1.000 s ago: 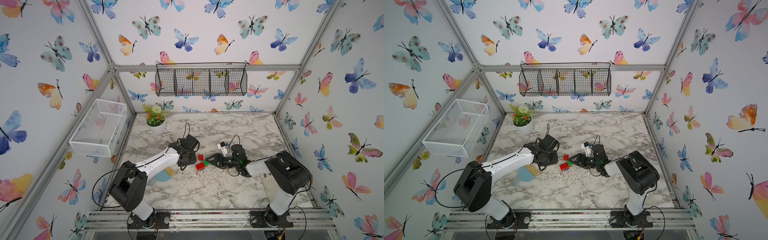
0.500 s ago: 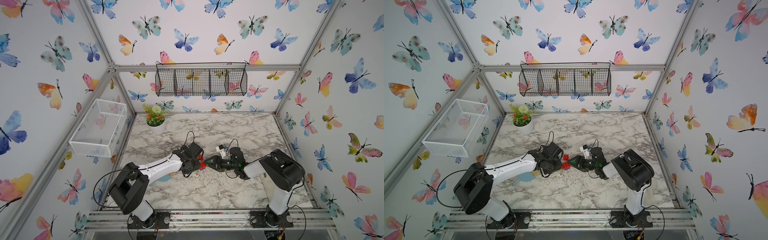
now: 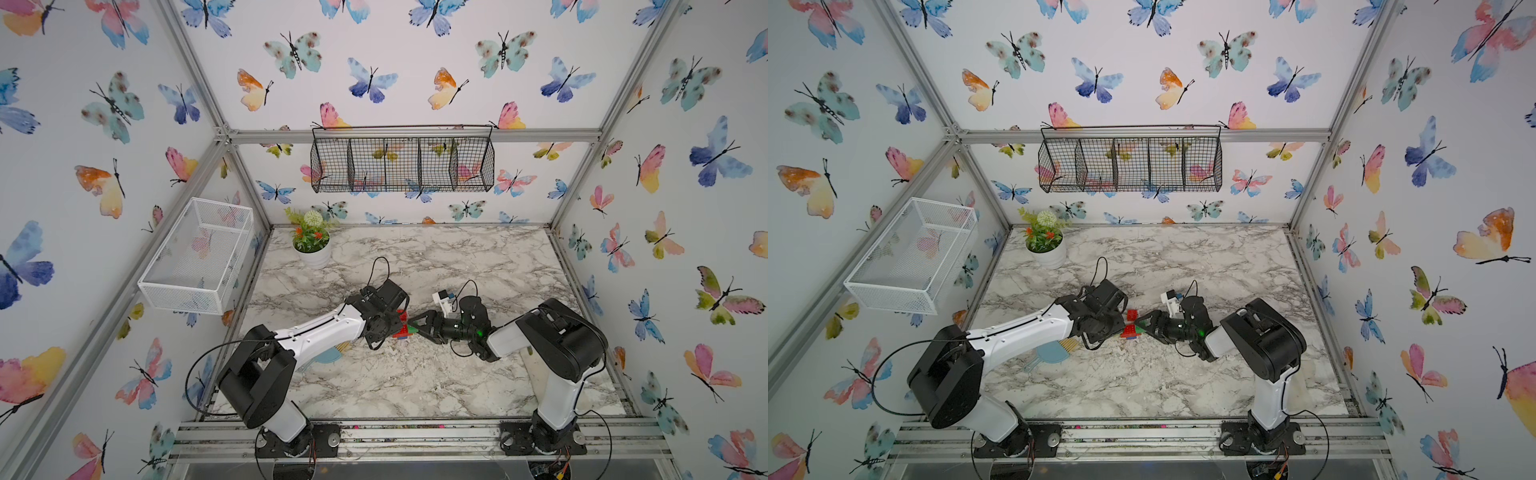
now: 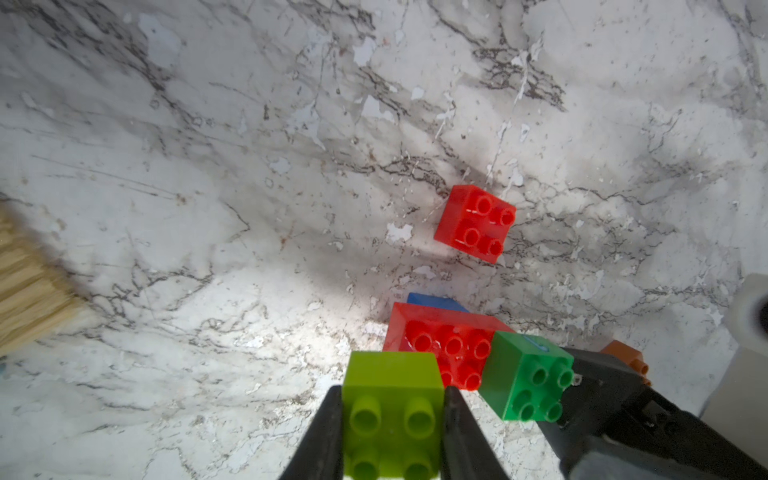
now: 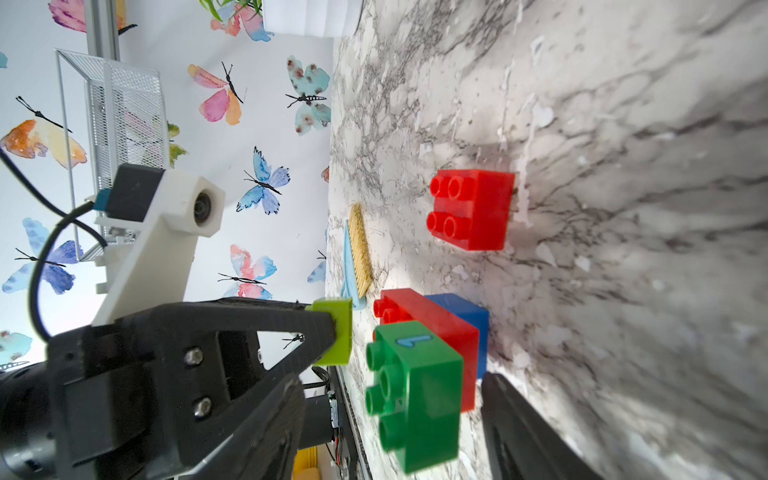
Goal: Assemble the letter v with lego
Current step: Assemble the lego brick with the lego brick.
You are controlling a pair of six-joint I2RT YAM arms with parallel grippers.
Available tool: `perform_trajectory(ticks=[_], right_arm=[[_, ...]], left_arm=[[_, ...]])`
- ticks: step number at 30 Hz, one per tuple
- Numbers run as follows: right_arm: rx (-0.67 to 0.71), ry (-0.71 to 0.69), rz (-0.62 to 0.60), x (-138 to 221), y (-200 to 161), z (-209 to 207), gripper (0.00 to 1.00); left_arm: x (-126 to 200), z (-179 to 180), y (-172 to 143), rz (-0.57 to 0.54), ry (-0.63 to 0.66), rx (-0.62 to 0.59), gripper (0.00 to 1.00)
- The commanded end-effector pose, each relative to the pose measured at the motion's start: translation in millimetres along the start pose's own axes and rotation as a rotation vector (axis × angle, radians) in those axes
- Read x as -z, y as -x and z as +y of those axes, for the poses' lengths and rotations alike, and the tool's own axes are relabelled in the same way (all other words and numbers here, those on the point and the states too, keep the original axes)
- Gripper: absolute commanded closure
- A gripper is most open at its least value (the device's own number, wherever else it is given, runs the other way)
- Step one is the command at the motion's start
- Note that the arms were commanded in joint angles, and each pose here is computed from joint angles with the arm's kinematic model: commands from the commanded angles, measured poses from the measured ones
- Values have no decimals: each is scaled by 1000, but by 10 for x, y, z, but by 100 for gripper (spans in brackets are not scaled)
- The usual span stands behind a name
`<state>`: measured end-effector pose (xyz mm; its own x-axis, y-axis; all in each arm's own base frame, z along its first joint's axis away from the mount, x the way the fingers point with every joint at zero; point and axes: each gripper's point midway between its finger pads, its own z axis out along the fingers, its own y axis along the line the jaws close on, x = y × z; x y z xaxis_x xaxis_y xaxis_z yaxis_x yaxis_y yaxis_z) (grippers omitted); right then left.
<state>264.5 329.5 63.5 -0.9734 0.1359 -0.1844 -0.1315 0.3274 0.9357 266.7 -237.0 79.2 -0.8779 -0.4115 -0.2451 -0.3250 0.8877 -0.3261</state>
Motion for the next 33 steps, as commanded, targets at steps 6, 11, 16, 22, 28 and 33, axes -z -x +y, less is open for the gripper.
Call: perform_trajectory(ticks=[6, 11, 16, 22, 28, 33], right_arm=[[-35, -11, -17, -33, -42, -98, 29], [-45, 2, -14, -65, -55, -109, 31], [-53, 4, -13, -90, -71, -145, 35], [-53, 17, -21, -108, -55, -134, 37], [-50, 19, -19, -135, -44, -142, 37], [-50, 18, -9, -165, -57, -159, 39]], left_arm=[[-46, -4, 80, -11, 48, -47, 77], [-103, 13, 46, 5, 58, -58, 77], [-133, 18, 33, 11, 63, -66, 77], [-155, 12, 43, 10, 68, -76, 77], [-172, 23, 36, 14, 73, -82, 77], [-181, 17, 34, 17, 74, -89, 77]])
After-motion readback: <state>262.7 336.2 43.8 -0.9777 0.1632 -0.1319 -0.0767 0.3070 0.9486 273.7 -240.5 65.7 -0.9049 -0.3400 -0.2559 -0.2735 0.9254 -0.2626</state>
